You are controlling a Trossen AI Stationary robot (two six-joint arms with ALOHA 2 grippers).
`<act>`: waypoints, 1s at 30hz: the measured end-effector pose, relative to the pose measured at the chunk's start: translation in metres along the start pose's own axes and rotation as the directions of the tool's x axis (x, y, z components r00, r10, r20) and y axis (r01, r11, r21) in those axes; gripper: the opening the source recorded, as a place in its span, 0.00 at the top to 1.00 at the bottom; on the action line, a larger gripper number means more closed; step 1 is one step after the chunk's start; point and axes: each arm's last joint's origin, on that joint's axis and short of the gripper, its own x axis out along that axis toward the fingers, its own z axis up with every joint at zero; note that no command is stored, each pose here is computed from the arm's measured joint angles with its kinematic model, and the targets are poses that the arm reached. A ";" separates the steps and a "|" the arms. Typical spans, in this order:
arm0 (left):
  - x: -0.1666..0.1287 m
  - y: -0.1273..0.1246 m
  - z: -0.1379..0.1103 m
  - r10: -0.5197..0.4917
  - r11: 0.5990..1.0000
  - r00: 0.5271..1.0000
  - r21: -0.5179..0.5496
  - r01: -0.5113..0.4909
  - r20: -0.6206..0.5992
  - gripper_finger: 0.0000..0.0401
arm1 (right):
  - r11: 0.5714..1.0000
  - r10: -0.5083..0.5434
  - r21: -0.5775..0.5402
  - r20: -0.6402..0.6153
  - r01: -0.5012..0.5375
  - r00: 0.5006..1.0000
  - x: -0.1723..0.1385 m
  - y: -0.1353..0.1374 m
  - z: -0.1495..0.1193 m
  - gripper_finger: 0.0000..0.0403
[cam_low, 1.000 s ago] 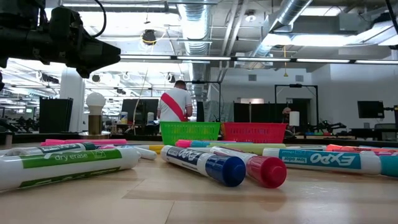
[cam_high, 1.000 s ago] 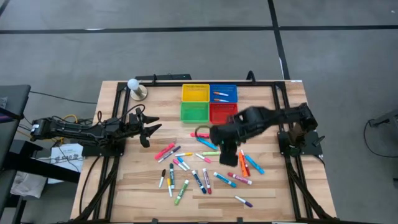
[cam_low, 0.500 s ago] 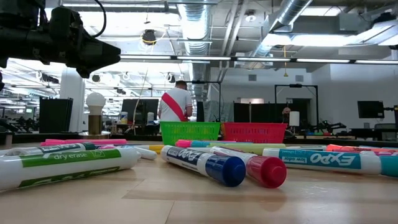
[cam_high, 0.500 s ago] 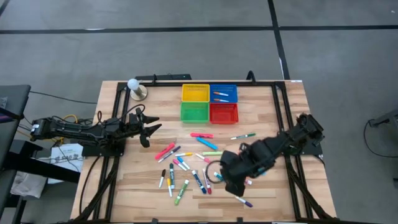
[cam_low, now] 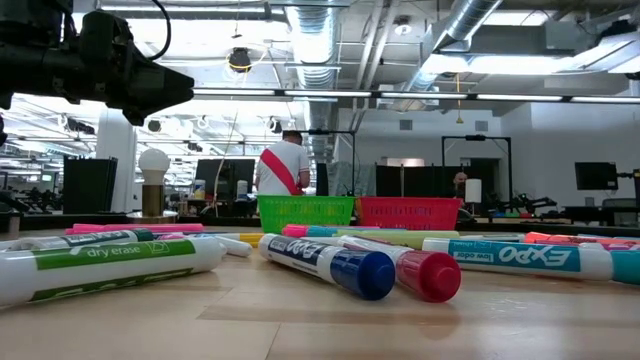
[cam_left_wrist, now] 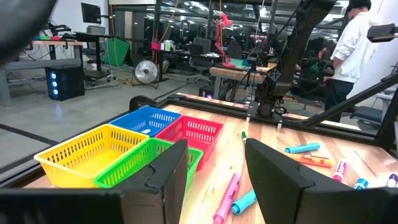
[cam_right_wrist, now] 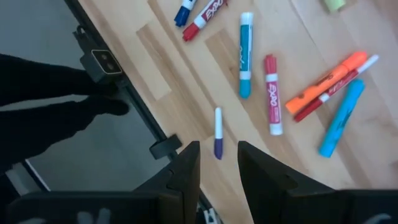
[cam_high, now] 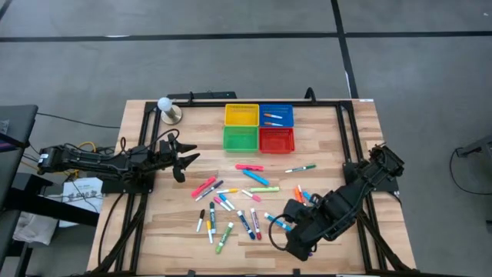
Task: Pick & Place Markers
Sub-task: Put the small violet highlighter pen into the blue bin
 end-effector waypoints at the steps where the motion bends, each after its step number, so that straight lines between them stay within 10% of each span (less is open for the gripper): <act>1: 0.000 0.000 0.000 0.000 1.000 1.000 0.000 0.000 0.000 0.60 | 1.000 0.000 0.009 -0.001 0.000 1.000 0.001 0.001 -0.001 0.75; 30: 0.001 -0.003 -0.001 -0.095 0.995 0.995 -0.007 0.095 -0.013 0.60 | 0.976 -0.196 -0.126 -0.175 0.175 0.965 0.121 0.057 -0.041 0.50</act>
